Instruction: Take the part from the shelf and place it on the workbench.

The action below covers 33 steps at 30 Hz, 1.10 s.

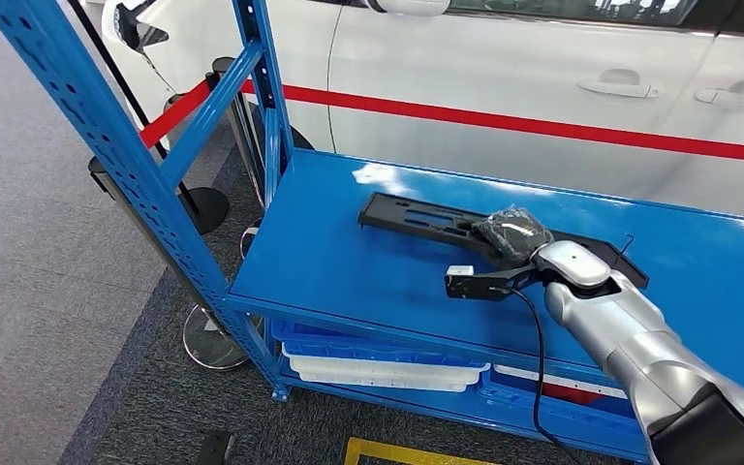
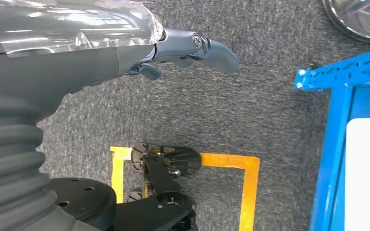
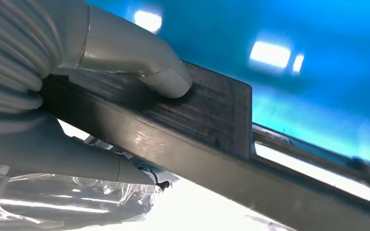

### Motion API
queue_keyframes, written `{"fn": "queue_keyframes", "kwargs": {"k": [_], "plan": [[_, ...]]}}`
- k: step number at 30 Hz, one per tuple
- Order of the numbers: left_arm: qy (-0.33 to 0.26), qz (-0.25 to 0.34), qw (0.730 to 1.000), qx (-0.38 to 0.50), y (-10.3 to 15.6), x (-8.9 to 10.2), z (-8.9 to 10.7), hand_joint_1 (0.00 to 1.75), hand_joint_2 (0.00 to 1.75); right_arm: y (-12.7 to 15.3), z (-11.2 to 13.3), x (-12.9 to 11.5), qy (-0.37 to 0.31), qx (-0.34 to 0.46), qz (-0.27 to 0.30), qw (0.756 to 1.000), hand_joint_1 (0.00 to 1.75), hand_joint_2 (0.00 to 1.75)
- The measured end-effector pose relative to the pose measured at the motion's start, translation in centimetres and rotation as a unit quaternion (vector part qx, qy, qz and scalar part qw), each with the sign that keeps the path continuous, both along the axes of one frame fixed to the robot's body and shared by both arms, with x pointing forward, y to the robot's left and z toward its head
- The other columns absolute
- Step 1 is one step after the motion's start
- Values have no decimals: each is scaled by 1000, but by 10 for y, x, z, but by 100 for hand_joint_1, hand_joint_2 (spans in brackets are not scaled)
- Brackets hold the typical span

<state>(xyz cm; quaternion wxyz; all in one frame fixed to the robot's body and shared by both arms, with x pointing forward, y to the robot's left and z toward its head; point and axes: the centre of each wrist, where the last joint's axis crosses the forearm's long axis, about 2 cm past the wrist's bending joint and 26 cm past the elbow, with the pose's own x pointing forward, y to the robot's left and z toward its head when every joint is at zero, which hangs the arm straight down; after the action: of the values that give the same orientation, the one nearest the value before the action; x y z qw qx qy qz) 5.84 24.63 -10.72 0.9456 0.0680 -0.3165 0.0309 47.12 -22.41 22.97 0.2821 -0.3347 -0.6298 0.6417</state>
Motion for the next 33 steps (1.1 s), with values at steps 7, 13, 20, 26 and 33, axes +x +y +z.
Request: {"fn": "queue_keyframes", "kwargs": {"k": [7,13,20,26,33], "plan": [[9,2,1000,3,0,0,0,0,175,5,72,21,-74,7,-10,997,175,175],[21,4,1000,8,0,0,0,0,175,18,119,28,-102,8,-2,995,175,175],[30,4,999,14,0,0,0,0,131,26,124,28,-99,4,17,995,175,175],[31,-1,999,13,-1,0,0,0,131,29,109,26,-86,3,23,996,175,175],[51,3,999,13,-1,0,0,0,175,26,92,24,-75,12,20,997,175,175]]}}
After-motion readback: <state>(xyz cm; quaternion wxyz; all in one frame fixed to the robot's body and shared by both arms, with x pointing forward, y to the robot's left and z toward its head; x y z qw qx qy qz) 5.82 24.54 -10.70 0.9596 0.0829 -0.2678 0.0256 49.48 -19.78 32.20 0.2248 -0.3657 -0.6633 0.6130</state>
